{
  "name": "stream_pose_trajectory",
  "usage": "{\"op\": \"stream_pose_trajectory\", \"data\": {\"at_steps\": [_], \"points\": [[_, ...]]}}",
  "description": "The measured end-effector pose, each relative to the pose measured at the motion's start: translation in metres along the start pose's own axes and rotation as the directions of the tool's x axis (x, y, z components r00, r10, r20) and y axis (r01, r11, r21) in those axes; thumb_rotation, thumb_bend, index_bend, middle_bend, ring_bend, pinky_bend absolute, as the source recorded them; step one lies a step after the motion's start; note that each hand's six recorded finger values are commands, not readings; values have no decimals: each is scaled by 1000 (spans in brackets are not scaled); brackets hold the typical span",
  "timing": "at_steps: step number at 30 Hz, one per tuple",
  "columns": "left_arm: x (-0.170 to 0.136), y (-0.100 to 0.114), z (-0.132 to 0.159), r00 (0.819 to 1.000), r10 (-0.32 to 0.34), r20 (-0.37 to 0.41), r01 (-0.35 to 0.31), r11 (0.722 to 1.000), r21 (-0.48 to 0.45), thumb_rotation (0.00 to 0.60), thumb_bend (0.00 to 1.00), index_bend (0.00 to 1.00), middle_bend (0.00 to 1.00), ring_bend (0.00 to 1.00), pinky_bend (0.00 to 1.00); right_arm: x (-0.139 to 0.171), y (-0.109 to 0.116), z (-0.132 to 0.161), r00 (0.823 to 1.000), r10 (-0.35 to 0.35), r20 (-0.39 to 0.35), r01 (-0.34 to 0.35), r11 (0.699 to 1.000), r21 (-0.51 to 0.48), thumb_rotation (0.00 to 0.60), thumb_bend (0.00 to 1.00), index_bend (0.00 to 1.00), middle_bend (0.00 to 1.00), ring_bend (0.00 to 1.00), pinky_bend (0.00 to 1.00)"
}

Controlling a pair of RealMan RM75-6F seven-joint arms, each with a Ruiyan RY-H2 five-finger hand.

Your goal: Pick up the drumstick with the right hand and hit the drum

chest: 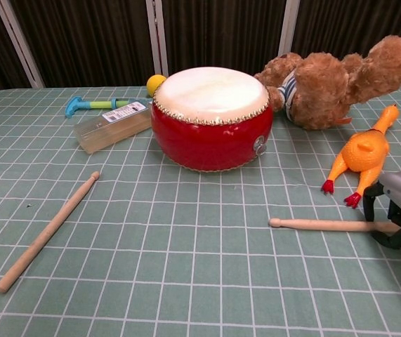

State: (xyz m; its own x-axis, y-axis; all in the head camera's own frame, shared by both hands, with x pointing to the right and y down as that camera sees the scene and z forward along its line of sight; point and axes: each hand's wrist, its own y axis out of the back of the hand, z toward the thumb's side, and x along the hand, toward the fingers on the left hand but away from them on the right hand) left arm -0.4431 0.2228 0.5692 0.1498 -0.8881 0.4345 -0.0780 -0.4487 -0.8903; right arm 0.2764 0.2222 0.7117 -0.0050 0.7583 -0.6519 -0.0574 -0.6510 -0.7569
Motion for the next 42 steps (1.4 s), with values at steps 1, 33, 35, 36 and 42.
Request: {"op": "stream_pose_trajectory", "data": {"at_steps": [1, 33, 35, 36, 42], "points": [[0, 0, 0, 1000, 0, 0, 0, 1000, 0, 600, 0, 0, 0, 0, 0, 0, -1, 0, 1000, 3, 2, -3, 1000, 2, 600, 444, 509, 1000, 1000, 978], [0, 1, 1, 1000, 11, 1, -11, 1000, 5, 600, 0, 0, 0, 0, 0, 14, 89, 11, 978, -193, -76, 180, 972, -153, 600, 596, 920, 1000, 1000, 978], [0, 1, 1, 1000, 11, 1, -11, 1000, 4, 600, 0, 0, 0, 0, 0, 13, 106, 11, 971, -227, -74, 211, 962, -173, 600, 596, 939, 1000, 1000, 979], [0, 1, 1, 1000, 10, 1, -10, 1000, 4, 600, 0, 0, 0, 0, 0, 12, 116, 11, 966, -247, -71, 230, 955, -186, 600, 595, 953, 1000, 1000, 979], [0, 0, 2, 1000, 2, 5, -2, 1000, -5, 600, 0, 0, 0, 0, 0, 3, 158, 12, 951, -307, -32, 289, 922, -257, 600, 596, 977, 1000, 1000, 979]]}}
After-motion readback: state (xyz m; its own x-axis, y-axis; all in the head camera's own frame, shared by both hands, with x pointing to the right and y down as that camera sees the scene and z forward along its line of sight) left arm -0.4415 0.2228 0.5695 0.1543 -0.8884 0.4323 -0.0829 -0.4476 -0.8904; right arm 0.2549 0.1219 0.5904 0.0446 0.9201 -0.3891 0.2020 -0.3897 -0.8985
